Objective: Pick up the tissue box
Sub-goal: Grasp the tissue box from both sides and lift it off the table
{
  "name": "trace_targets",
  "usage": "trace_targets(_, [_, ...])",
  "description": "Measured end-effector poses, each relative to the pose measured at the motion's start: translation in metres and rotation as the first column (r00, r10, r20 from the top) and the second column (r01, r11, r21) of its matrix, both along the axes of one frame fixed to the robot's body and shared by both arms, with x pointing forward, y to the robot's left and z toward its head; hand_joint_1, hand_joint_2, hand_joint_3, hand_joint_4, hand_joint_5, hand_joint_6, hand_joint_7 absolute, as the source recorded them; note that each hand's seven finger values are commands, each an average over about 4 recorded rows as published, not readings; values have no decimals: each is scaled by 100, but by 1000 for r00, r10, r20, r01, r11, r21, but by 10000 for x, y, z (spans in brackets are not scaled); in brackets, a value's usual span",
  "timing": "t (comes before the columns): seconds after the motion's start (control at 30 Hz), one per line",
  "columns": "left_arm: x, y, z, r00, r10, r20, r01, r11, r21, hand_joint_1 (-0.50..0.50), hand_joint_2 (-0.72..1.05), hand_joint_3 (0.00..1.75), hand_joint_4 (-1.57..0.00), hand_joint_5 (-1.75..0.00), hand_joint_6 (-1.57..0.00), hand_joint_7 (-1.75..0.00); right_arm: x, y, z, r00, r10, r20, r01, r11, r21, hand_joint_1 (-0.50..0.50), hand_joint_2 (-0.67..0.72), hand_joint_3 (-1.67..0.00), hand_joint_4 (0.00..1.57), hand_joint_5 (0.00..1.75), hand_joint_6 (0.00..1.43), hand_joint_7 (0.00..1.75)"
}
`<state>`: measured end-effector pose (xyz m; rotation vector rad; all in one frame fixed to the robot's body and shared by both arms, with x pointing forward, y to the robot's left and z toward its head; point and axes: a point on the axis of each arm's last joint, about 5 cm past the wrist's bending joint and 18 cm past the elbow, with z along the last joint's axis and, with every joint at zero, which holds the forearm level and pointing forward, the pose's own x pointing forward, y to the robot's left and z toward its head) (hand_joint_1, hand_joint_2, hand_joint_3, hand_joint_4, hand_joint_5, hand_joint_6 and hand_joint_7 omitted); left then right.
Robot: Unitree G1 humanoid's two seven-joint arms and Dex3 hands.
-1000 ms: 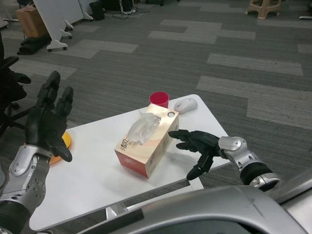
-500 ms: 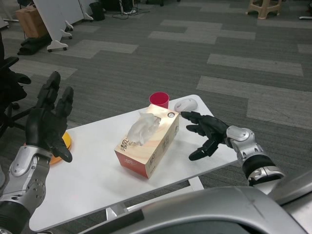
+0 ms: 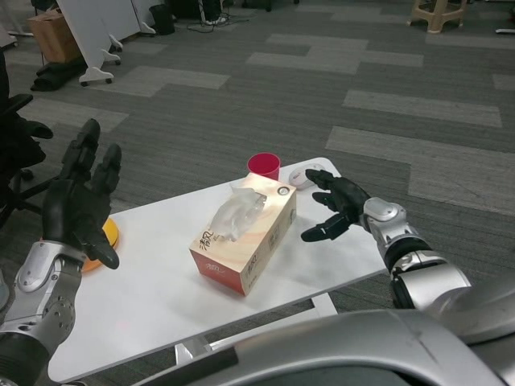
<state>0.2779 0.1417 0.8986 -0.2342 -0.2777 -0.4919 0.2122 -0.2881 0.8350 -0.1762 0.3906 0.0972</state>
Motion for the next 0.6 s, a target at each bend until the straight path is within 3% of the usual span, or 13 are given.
trace_targets(0.13, [-1, 1, -2, 1000, 0, -1, 0, 1000, 0, 50, -64, 0, 0, 0, 0, 0, 32, 27, -31, 999, -36, -18, 37, 999, 8, 8, -10, -63, 0, 29, 0, 0])
trace_targets(0.33, [-2, 1, -3, 1000, 0, -1, 0, 1000, 1, 50, -64, 7, 0, 0, 0, 0, 62, 65, -61, 997, -73, -39, 73, 997, 6, 6, -10, -56, 0, 29, 0, 0])
trace_targets(0.6, [-7, -4, -10, 1000, -3, -3, 3, 1000, 3, 50, -64, 0, 0, 0, 0, 0, 96, 139, -92, 994, -85, -61, 84, 996, -19, 4, -10, -56, 0, 29, 0, 0])
